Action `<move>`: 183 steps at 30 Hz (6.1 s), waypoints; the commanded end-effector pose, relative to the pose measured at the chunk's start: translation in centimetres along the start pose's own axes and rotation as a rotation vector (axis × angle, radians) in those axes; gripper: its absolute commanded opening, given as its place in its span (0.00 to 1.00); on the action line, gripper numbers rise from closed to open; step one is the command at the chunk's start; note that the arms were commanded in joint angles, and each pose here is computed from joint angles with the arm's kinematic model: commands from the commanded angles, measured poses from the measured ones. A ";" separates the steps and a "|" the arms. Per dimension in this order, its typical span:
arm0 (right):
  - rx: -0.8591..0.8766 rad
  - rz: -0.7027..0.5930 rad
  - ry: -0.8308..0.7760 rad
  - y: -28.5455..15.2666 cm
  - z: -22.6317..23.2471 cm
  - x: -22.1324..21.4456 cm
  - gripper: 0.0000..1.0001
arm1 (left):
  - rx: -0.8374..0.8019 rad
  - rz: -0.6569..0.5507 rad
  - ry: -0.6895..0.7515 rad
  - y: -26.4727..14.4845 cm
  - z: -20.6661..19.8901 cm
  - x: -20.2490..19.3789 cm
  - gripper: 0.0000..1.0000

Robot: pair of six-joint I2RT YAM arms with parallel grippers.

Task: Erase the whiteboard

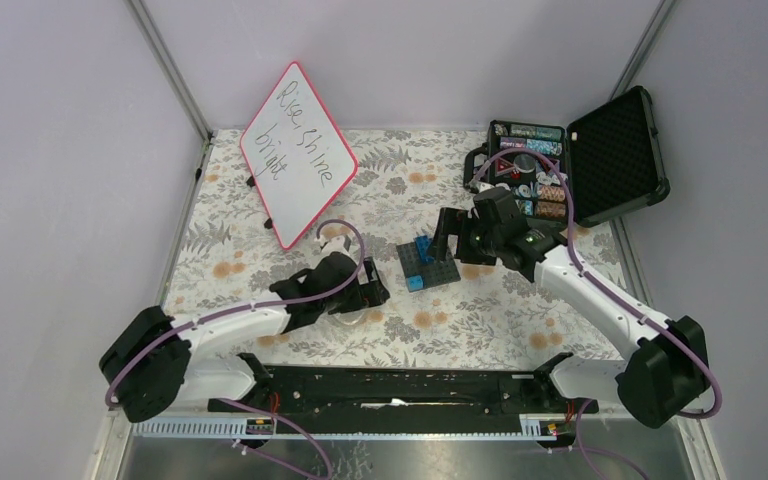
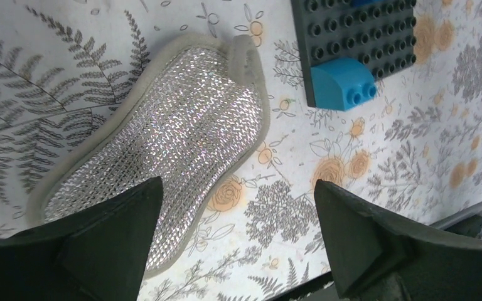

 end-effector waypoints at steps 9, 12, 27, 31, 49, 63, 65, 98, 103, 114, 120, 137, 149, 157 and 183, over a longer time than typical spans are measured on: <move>0.073 -0.088 -0.062 -1.0 1.0 1.1 1.00 | 0.065 0.230 0.470 -3.4 -2.2 -0.7 0.99; 0.087 -0.088 -0.070 -1.3 1.1 0.9 1.00 | 0.142 0.298 0.614 -2.2 -2.0 -0.6 0.99; 0.075 -0.221 -0.091 -4.2 -0.1 0.9 0.99 | 0.285 0.349 0.789 1.2 -0.1 0.8 0.88; 0.065 -0.247 -0.096 -4.5 -0.5 0.8 0.99 | 0.337 0.316 0.774 2.0 0.4 1.0 0.82; 0.055 -0.254 -0.088 -3.9 -1.1 0.4 1.00 | 0.317 0.235 0.669 1.4 0.3 0.7 0.12; 0.077 -0.225 -0.126 -1.3 -0.9 0.5 1.00 | 0.353 -0.203 0.546 -7.5 -2.2 9.7 0.00; 0.150 -0.197 -0.126 -0.6 0.2 0.5 1.00 | 0.341 -0.270 0.507 -9.8 -2.6 11.8 0.00; 0.526 -0.331 -0.010 12.7 17.9 12.6 0.72 | 0.195 -0.386 -0.032 -8.2 7.6 29.8 0.00; 0.506 -0.350 -0.021 13.5 18.6 13.8 0.53 | 0.199 -0.361 -0.041 -7.3 8.2 29.0 0.00; 0.492 -0.315 -0.052 14.8 19.0 14.0 0.30 | 0.217 -0.359 -0.049 -7.1 8.5 28.8 0.00; 0.443 -0.329 -0.056 14.7 19.0 13.9 0.12 | 0.212 -0.365 -0.068 -7.1 8.4 29.1 0.00; 0.411 -0.304 -0.081 14.6 20.9 13.0 0.00 | 0.243 -0.131 -0.186 -2.8 6.9 32.5 0.00; 0.483 -0.309 -0.100 14.0 22.4 12.8 0.00 | -0.234 -0.071 -0.063 -0.4 1.7 29.5 0.00; 0.560 -0.291 -0.085 13.3 23.0 12.0 0.00 | -0.533 -0.110 0.022 -2.4 -3.7 30.0 0.00; 0.596 -0.307 -0.079 12.5 23.2 11.9 0.00 | -0.052 -0.162 -0.023 0.3 4.9 30.0 0.00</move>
Point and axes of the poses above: each gripper's point midway between its finger pads, its own y axis out along the fingers, its own z axis along the line the jaws close on, x = y × z, the point moved 5 cm from there along -y, back along the fingers, and after that the axes turned 5 degrees about y, right-handed, at the moved point
